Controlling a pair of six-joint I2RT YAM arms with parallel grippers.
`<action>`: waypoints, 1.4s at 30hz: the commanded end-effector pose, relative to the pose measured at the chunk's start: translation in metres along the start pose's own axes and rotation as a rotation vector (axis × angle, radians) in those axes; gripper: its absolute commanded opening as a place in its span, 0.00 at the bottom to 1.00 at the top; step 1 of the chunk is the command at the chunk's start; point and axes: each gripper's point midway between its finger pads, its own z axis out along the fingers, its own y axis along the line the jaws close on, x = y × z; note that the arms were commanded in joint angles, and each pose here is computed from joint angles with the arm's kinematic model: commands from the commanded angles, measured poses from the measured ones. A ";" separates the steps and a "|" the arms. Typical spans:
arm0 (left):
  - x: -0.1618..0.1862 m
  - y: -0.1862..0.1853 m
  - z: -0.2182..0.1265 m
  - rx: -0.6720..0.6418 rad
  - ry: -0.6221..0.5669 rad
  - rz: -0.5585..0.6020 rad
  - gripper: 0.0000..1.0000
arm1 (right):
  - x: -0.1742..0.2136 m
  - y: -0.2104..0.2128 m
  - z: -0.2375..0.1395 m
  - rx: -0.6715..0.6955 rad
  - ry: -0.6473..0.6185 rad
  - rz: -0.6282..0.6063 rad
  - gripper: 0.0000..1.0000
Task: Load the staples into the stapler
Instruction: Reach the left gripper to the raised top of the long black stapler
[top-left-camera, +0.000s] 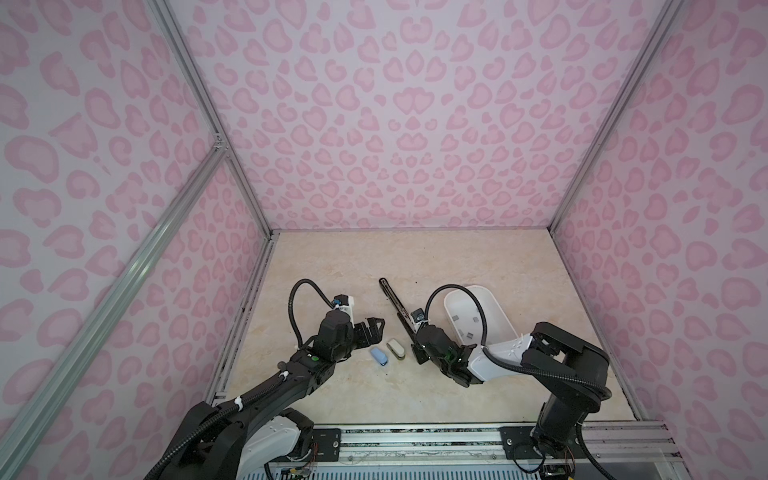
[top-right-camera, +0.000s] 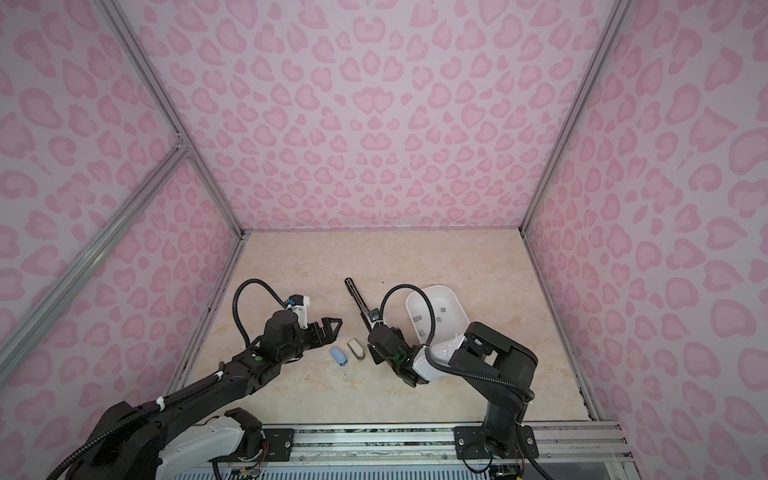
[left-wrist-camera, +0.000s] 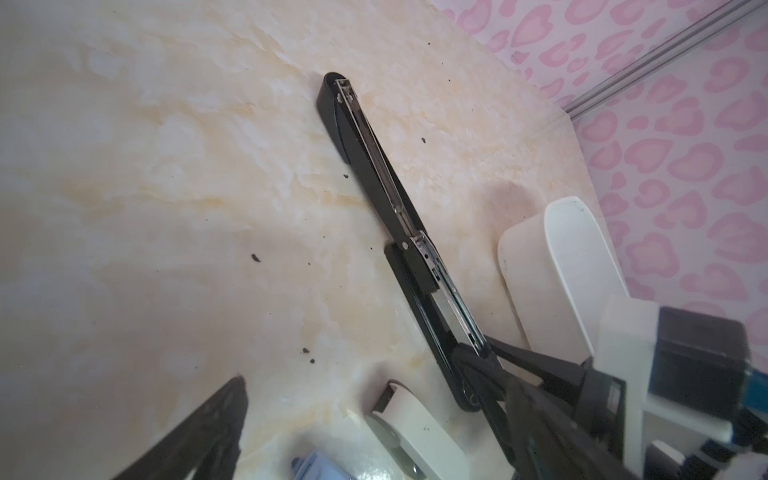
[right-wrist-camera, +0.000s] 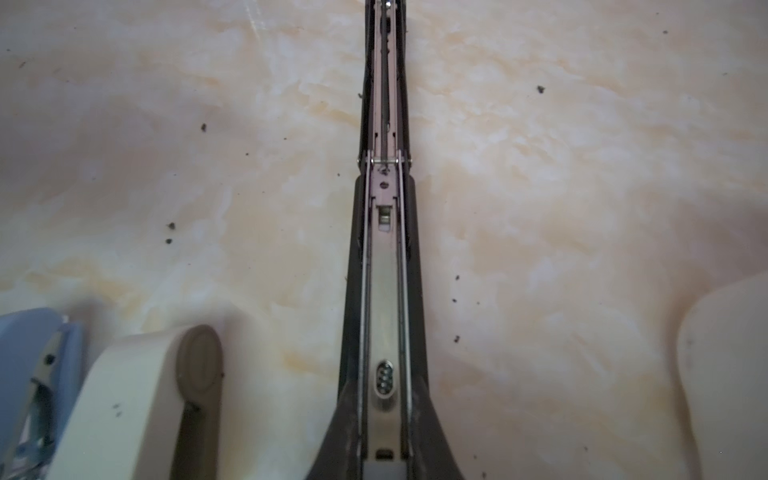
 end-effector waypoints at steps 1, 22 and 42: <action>-0.005 0.002 -0.004 0.012 -0.017 -0.032 0.95 | -0.001 0.015 -0.001 -0.040 -0.010 -0.058 0.11; -0.004 0.003 0.017 0.005 0.046 -0.096 0.95 | 0.018 0.014 -0.016 -0.083 -0.002 -0.072 0.45; -0.005 -0.015 0.058 0.074 0.134 -0.128 0.95 | 0.042 0.017 -0.011 -0.122 0.035 -0.097 0.42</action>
